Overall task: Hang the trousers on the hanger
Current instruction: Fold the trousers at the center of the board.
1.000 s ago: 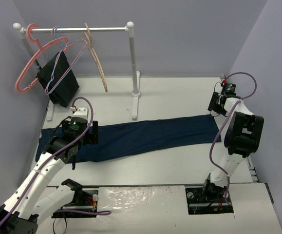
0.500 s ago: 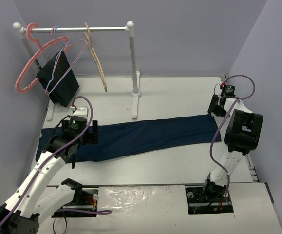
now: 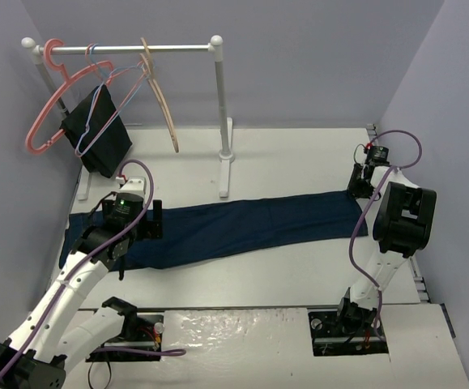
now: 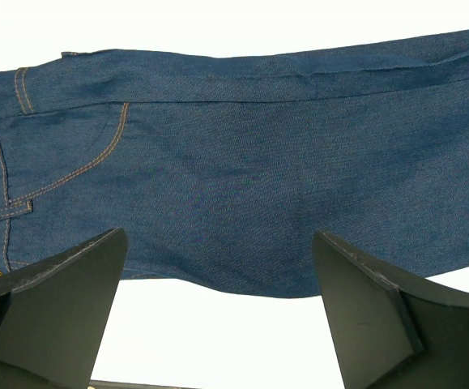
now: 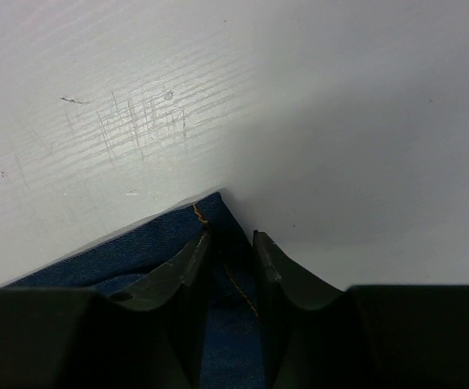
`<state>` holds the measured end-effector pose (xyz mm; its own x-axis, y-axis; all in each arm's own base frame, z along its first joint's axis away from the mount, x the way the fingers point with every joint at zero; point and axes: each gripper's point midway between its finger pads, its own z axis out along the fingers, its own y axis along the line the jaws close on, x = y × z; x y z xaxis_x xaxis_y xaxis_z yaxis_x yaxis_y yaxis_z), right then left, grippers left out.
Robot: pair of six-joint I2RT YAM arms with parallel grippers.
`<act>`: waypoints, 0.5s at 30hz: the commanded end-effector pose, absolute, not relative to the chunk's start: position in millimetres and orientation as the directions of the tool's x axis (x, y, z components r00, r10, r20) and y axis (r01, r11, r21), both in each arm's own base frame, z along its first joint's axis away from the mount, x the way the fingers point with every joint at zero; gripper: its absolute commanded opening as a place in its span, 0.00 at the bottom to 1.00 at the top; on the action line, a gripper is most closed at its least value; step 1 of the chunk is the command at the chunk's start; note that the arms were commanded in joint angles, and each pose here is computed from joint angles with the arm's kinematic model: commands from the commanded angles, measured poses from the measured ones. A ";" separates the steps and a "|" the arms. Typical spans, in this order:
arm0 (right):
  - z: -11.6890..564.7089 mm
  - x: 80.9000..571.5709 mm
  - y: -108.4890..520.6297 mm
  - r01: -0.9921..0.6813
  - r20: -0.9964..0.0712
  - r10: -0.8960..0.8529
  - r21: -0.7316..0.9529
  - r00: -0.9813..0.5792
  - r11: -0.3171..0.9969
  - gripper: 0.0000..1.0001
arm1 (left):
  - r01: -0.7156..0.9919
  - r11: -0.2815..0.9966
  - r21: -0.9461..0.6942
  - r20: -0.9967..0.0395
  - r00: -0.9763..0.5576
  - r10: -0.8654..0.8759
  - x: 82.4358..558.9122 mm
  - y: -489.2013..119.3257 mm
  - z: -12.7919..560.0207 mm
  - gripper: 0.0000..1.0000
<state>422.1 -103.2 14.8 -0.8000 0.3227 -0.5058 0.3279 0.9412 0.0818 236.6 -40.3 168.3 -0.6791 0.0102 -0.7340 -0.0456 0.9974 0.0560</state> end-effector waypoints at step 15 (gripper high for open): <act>96.9 439.3 -125.2 0.366 -0.681 0.294 0.040 -0.671 0.930 0.00 | -0.047 0.999 0.027 -0.788 -0.616 -0.008 249.9 -43.4 191.7 0.97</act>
<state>424.4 -109.2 34.4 -0.7757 0.3144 -0.5472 0.3382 0.9391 0.0601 236.5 -40.9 168.2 -0.6798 0.0101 -0.7333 -0.0428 0.9977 0.0534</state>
